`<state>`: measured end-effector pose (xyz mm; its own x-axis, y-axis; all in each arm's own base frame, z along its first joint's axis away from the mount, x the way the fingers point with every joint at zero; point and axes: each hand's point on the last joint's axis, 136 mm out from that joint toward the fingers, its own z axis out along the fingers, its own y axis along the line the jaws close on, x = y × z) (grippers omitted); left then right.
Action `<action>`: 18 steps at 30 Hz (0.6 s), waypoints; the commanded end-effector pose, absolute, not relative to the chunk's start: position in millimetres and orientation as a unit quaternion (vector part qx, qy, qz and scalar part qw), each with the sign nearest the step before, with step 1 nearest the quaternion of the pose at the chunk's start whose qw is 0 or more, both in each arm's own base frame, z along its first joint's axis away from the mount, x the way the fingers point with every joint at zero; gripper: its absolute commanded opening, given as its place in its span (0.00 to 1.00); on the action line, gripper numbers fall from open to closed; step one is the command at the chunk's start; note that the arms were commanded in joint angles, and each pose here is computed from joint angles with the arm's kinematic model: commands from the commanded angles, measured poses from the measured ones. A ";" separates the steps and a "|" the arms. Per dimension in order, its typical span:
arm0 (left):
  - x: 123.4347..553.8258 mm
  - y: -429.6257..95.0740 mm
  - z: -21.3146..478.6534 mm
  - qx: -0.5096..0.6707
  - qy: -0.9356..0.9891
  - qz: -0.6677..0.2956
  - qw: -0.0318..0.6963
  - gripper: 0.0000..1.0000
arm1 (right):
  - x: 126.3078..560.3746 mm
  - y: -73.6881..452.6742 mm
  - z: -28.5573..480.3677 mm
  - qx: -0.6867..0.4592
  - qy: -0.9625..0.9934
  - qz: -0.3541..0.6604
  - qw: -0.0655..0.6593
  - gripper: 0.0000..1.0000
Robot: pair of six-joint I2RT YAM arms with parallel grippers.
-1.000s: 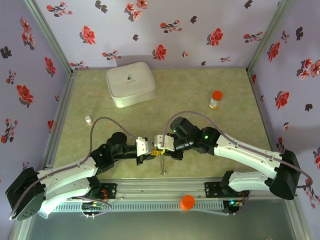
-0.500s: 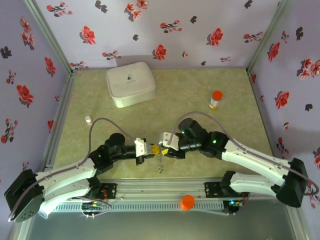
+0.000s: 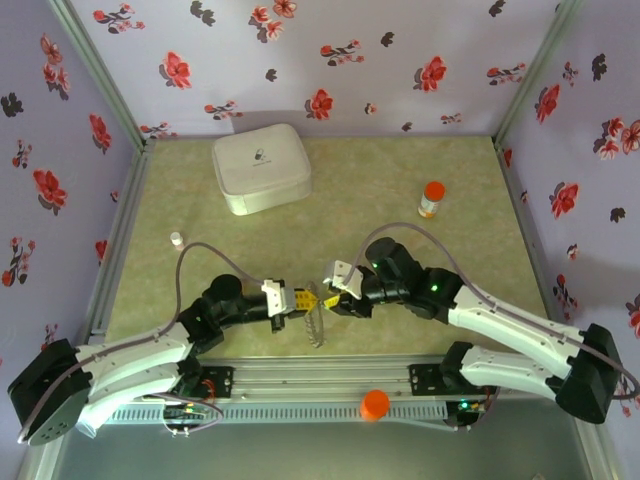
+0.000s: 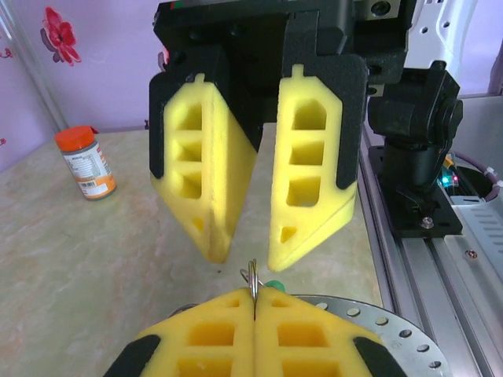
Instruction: Put the keys on the keyring
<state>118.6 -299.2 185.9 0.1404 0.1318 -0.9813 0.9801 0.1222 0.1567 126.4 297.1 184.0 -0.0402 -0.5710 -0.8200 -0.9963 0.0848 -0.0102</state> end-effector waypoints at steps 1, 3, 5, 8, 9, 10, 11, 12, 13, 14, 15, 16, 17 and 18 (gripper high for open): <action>117.5 -301.5 202.8 0.522 0.497 -0.408 0.560 0.00 | 121.0 302.1 183.8 -0.603 0.646 0.331 0.330 0.24; 117.8 -301.4 202.4 0.522 0.497 -0.407 0.561 0.00 | 120.3 301.2 181.6 -0.605 0.648 0.329 0.326 0.21; 117.7 -301.4 202.6 0.523 0.497 -0.407 0.561 0.00 | 120.6 300.3 180.4 -0.605 0.650 0.326 0.324 0.19; 117.6 -301.3 200.0 0.524 0.499 -0.406 0.558 0.00 | 120.8 298.1 177.4 -0.608 0.653 0.320 0.318 0.17; 117.1 -301.4 199.5 0.525 0.499 -0.407 0.557 0.00 | 120.9 297.6 177.1 -0.609 0.654 0.318 0.317 0.17; 116.9 -301.3 199.4 0.525 0.499 -0.407 0.556 0.00 | 121.0 296.6 176.1 -0.610 0.655 0.315 0.316 0.16; 117.2 -301.4 200.7 0.525 0.498 -0.407 0.557 0.00 | 121.5 296.2 175.9 -0.611 0.655 0.313 0.317 0.15; 117.1 -301.4 200.4 0.525 0.498 -0.407 0.557 0.00 | 121.8 295.4 174.5 -0.611 0.657 0.310 0.315 0.13; 117.1 -301.3 200.6 0.525 0.498 -0.407 0.557 0.00 | 122.1 294.9 173.4 -0.612 0.658 0.308 0.313 0.11; 117.1 -301.4 201.5 0.525 0.497 -0.407 0.559 0.00 | 121.4 295.0 172.6 -0.613 0.658 0.308 0.311 0.10; 117.2 -301.6 202.1 0.525 0.497 -0.407 0.559 0.00 | 121.4 295.7 173.2 -0.613 0.657 0.310 0.311 0.09; 116.8 -301.9 202.6 0.526 0.495 -0.407 0.559 0.00 | 120.4 296.9 174.3 -0.613 0.655 0.313 0.311 0.08; 116.5 -302.3 203.6 0.526 0.494 -0.408 0.559 0.00 | 121.0 298.0 175.9 -0.611 0.654 0.315 0.314 0.06; 116.4 -302.3 203.9 0.527 0.493 -0.409 0.559 0.00 | 121.3 299.0 176.1 -0.611 0.654 0.317 0.315 0.06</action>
<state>117.8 -300.2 186.8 0.1471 0.1205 -0.9817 0.9801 0.1157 0.1611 122.4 296.4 171.3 -0.0624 -0.6039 -0.7946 -0.9973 0.0686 0.0262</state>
